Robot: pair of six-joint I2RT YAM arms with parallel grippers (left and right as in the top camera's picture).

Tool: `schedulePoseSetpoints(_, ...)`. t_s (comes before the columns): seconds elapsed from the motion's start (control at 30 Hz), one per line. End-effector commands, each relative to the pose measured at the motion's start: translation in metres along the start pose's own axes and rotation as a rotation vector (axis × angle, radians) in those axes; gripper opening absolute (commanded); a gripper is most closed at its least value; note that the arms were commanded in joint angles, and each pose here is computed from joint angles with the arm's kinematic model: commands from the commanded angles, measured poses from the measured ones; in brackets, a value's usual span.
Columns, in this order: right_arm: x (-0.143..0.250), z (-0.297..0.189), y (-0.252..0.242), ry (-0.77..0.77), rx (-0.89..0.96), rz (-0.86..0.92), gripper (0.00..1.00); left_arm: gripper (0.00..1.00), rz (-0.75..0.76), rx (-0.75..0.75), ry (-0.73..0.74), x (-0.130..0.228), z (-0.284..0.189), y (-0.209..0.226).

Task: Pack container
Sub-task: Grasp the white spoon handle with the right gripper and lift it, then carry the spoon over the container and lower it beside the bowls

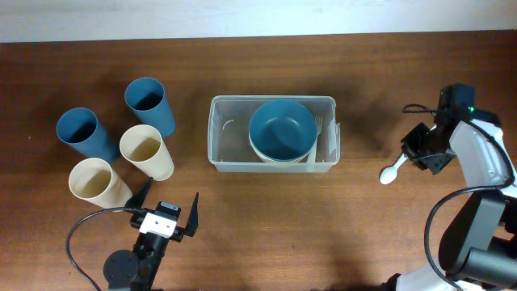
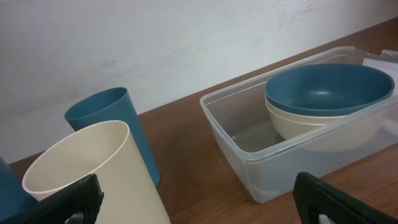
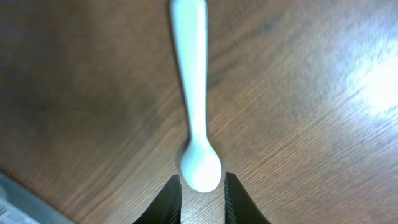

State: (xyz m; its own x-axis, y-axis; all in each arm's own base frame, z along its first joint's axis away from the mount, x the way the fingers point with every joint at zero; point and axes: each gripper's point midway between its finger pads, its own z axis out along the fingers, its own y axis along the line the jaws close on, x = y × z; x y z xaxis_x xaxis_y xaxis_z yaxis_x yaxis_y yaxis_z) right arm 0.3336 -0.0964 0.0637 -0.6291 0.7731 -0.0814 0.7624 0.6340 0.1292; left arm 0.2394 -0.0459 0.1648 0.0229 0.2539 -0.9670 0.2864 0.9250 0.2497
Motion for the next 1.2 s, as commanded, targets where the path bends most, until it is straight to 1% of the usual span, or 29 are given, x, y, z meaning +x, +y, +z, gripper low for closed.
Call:
schedulePoseSetpoints(0.0, 0.011, 0.016, -0.01, 0.02, 0.037, 0.053, 0.19, 1.0, 0.009, -0.012, 0.003, 0.002, 0.0, 0.002)
schedulePoseSetpoints(0.3, 0.024, 0.038, -0.02, 0.031, 0.045, 0.052, 0.19, 1.0, 0.009, -0.012, 0.003, 0.002, 0.0, 0.002)
schedulePoseSetpoints(0.5, 0.031, 0.052, -0.02, 0.03, 0.015, 0.05, 0.21, 1.0, 0.009, -0.012, 0.003, 0.002, 0.0, 0.002)
schedulePoseSetpoints(0.53, 0.031, 0.054, -0.019, 0.028, 0.001, 0.04, 0.22, 1.0, 0.009, -0.012, 0.003, 0.002, 0.0, 0.002)
schedulePoseSetpoints(0.57, 0.032, 0.056, -0.015, 0.028, -0.017, 0.026, 0.25, 1.0, 0.009, -0.012, 0.003, 0.002, 0.0, 0.002)
schedulePoseSetpoints(0.67, 0.033, 0.059, -0.001, 0.02, -0.077, -0.029, 0.4, 1.0, 0.009, -0.012, 0.003, 0.002, 0.0, 0.002)
schedulePoseSetpoints(0.73, 0.035, 0.061, 0.006, 0.012, -0.09, -0.05, 0.48, 1.0, 0.009, -0.012, 0.003, 0.002, 0.0, 0.002)
schedulePoseSetpoints(0.8, 0.037, 0.061, 0.013, 0.006, -0.097, -0.071, 0.52, 1.0, 0.009, -0.012, 0.003, 0.002, 0.0, 0.002)
schedulePoseSetpoints(1.07, 0.041, 0.061, 0.027, -0.004, -0.121, -0.112, 0.53, 1.0, 0.009, -0.012, 0.003, 0.002, 0.0, 0.002)
schedulePoseSetpoints(1.17, 0.04, 0.059, 0.033, -0.007, -0.147, -0.168, 0.52, 1.0, 0.009, -0.012, 0.003, 0.002, 0.0, 0.002)
